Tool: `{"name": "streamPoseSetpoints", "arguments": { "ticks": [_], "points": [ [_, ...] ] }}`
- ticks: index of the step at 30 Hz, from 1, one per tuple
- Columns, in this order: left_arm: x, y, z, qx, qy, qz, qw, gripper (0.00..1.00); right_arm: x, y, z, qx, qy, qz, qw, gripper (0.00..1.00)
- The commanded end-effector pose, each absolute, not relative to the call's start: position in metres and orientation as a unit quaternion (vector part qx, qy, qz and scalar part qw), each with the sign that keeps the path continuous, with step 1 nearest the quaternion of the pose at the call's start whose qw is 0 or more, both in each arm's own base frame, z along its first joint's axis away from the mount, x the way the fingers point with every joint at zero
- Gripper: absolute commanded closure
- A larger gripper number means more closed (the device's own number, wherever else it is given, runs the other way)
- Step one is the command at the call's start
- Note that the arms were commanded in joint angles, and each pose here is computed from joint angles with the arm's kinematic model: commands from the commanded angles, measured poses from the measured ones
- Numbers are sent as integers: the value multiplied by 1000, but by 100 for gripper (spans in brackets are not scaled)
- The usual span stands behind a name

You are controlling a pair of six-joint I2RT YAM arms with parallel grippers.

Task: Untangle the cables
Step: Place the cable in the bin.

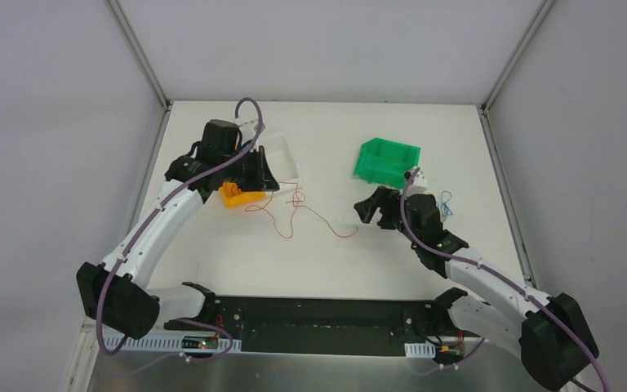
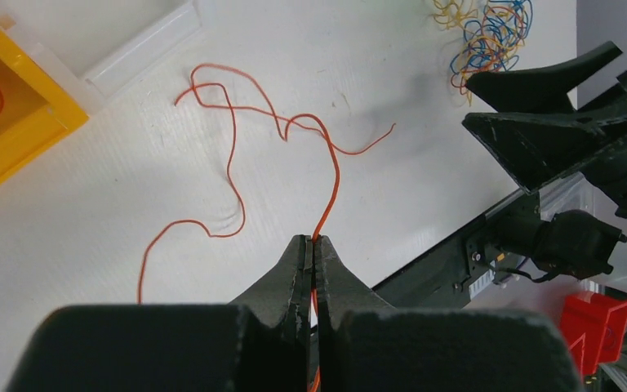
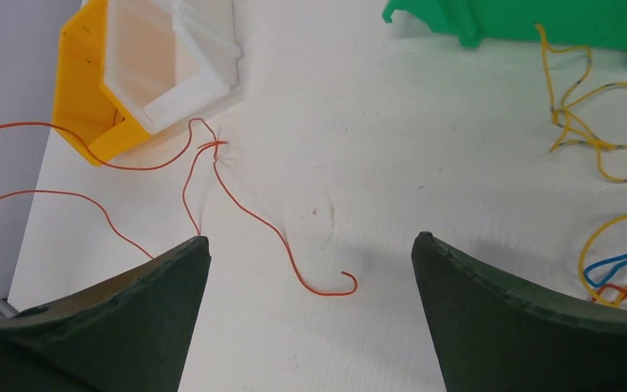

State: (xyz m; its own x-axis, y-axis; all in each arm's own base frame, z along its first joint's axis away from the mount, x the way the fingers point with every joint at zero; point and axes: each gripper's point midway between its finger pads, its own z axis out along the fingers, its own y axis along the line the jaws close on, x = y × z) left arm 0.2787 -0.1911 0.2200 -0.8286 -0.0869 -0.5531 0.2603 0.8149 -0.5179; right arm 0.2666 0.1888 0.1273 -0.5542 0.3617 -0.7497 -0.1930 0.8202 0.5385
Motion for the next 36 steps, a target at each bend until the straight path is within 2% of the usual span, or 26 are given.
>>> {"name": "streamPoseSetpoints", "arguments": {
  "ticks": [1,13,27,32,36],
  "points": [
    [264,-193,254,102,875,-325,342,100,266,214,151,6,803,354,479,2],
    [243,-200,282,151,850,-363,352,100,247,256,188,-103,764,427,472,2],
    [219,-210,312,196,821,-412,343,100,271,304,241,-148,701,459,526,1],
    [218,-212,327,198,811,-421,353,100,266,335,237,-216,676,439,551,1],
    [219,-213,332,197,809,-425,353,100,249,361,236,-262,639,470,550,2]
  ]
}}
